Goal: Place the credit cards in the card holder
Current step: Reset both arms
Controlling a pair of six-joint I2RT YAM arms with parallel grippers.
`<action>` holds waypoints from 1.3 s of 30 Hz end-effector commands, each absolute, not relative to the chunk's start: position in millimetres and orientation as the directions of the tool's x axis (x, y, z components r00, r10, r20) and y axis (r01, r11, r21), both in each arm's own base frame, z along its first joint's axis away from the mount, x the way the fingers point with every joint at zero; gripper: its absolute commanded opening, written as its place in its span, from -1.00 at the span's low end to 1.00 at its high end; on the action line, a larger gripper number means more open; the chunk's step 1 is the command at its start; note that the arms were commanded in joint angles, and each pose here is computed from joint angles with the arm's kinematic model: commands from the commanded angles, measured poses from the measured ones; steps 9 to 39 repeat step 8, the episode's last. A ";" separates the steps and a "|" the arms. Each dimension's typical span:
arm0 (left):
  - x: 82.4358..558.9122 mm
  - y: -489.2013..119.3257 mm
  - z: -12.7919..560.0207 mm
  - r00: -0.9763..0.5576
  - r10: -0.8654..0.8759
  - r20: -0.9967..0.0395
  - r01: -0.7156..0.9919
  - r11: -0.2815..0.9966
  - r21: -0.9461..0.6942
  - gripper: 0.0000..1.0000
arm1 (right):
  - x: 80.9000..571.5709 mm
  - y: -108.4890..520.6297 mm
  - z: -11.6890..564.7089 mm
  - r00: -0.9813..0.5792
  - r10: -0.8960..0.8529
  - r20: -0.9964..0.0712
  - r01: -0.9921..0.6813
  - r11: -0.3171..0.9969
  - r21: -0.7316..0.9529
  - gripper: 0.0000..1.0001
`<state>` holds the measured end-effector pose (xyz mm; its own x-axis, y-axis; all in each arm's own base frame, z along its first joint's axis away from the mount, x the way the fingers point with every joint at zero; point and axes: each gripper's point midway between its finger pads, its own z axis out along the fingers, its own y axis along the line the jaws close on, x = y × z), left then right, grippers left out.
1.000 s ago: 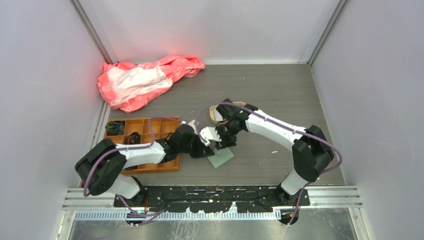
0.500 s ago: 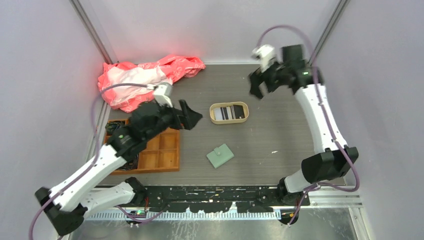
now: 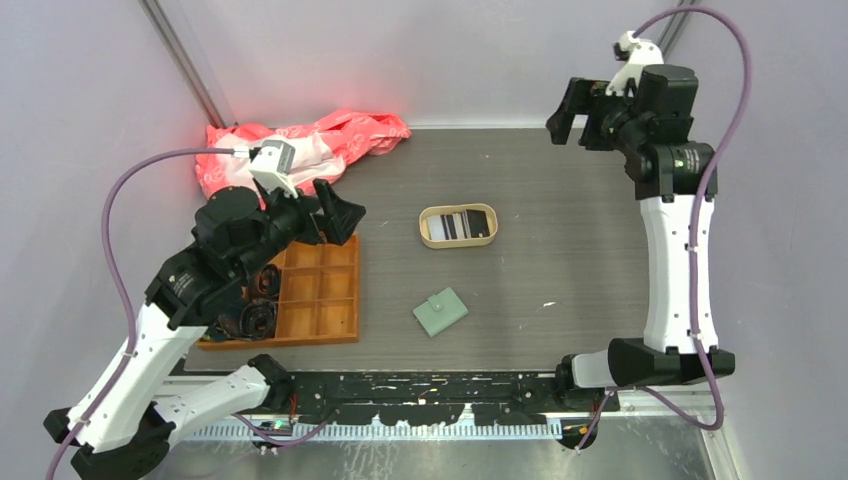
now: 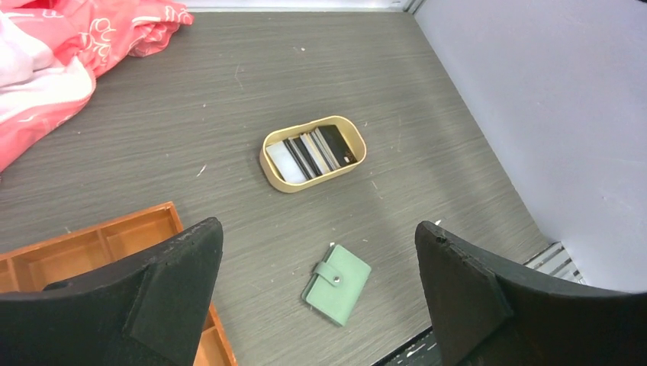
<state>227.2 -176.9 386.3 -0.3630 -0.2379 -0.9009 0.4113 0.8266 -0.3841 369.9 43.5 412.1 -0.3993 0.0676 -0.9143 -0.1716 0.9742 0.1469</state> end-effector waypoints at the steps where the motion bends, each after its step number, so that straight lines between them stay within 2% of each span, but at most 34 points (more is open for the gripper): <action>1: 215.0 -164.1 406.6 -0.331 -0.234 -0.914 0.423 0.829 -0.365 0.92 | 353.7 18.9 449.6 -0.295 0.273 -0.916 0.021 0.960 0.279 0.99; 5: 211.9 -161.4 409.5 -0.323 -0.242 -0.915 0.425 0.827 -0.369 0.95 | 349.8 20.8 447.1 -0.309 0.232 -0.922 -0.015 0.968 0.249 0.99; 39: 212.6 -162.1 403.8 -0.331 -0.238 -0.913 0.421 0.828 -0.369 0.97 | 351.4 21.0 441.0 -0.322 0.255 -0.912 -0.007 0.962 0.271 0.99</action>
